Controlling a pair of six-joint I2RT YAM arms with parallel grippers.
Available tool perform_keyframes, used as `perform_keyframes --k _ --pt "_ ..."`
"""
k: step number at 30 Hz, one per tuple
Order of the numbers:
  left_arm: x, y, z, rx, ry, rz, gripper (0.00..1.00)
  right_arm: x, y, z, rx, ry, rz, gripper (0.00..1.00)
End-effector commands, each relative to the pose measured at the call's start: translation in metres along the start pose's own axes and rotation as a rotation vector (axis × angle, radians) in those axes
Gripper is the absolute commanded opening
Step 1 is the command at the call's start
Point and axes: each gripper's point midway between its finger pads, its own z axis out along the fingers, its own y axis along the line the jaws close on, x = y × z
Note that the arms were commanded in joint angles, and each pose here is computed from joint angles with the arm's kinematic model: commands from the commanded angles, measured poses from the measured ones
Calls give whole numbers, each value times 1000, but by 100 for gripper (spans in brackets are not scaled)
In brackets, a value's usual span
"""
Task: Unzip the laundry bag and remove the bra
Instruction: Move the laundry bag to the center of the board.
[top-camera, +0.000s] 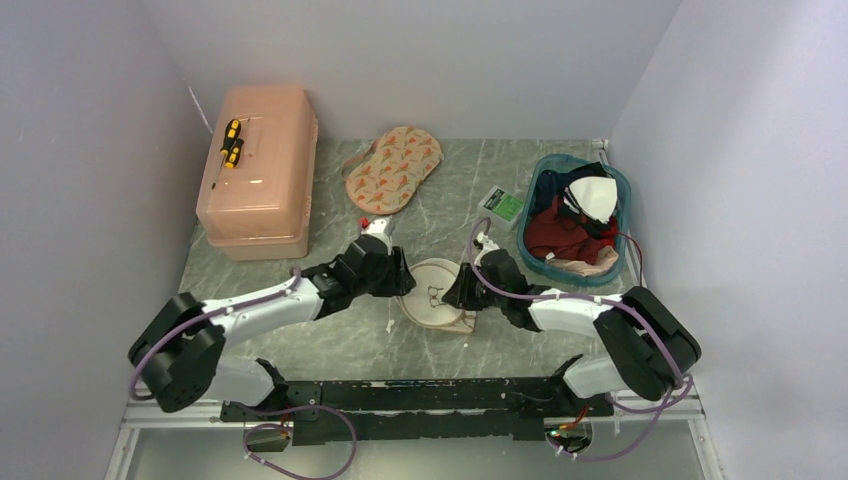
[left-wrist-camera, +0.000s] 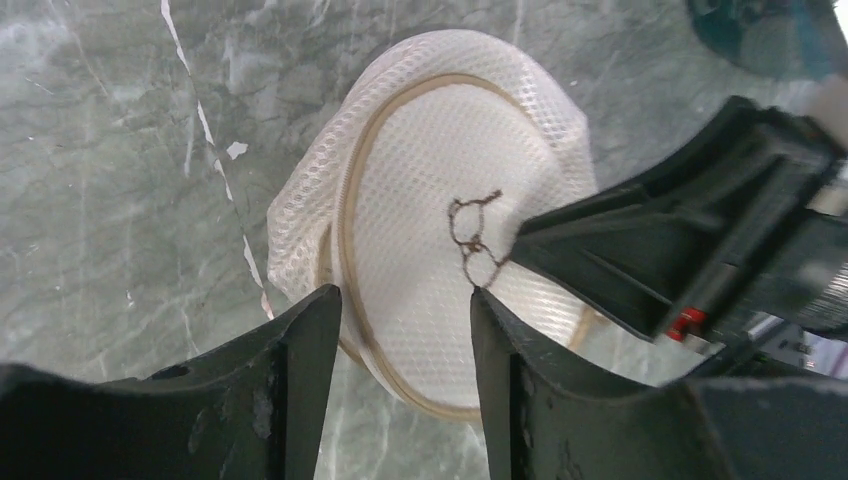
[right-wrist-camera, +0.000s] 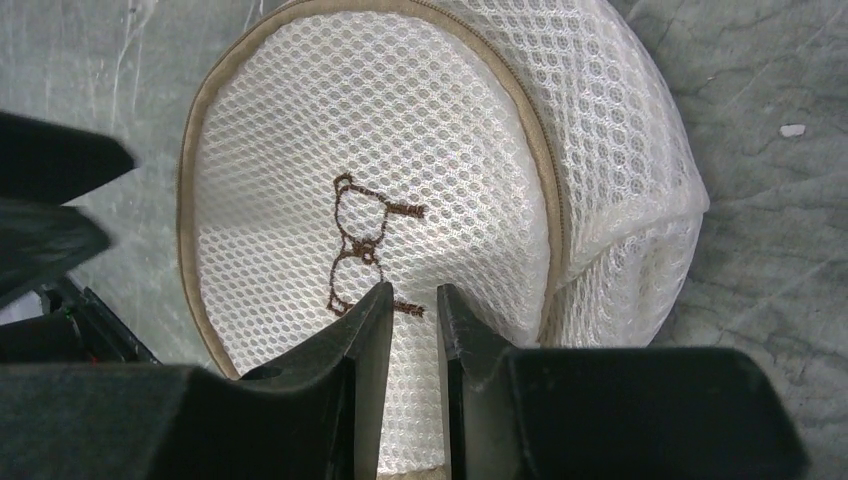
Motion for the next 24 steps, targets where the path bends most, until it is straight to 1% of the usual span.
perform_keyframes --k 1,3,4,6,8,9,16,24 --pt "-23 -18 -35 31 -35 13 52 -21 10 6 -12 -75 -18 26" --pt "-27 -34 -41 112 -49 0 41 -22 8 7 2 -79 -26 26" --pt "-26 -45 -42 168 -42 -13 34 -22 7 7 8 -81 -27 26" --pt "-18 -65 -37 270 7 -37 20 -22 5 7 16 -82 -28 26" --pt "-5 -71 -26 291 63 -49 7 -22 6 7 15 -81 -27 26" --pt "2 -67 -20 277 80 -45 4 -22 6 7 13 -80 -27 26" --pt "37 -35 13 177 147 -35 3 -20 9 4 -6 -82 -27 28" --pt "57 -4 39 68 165 -24 3 -25 10 -4 3 -103 -40 32"
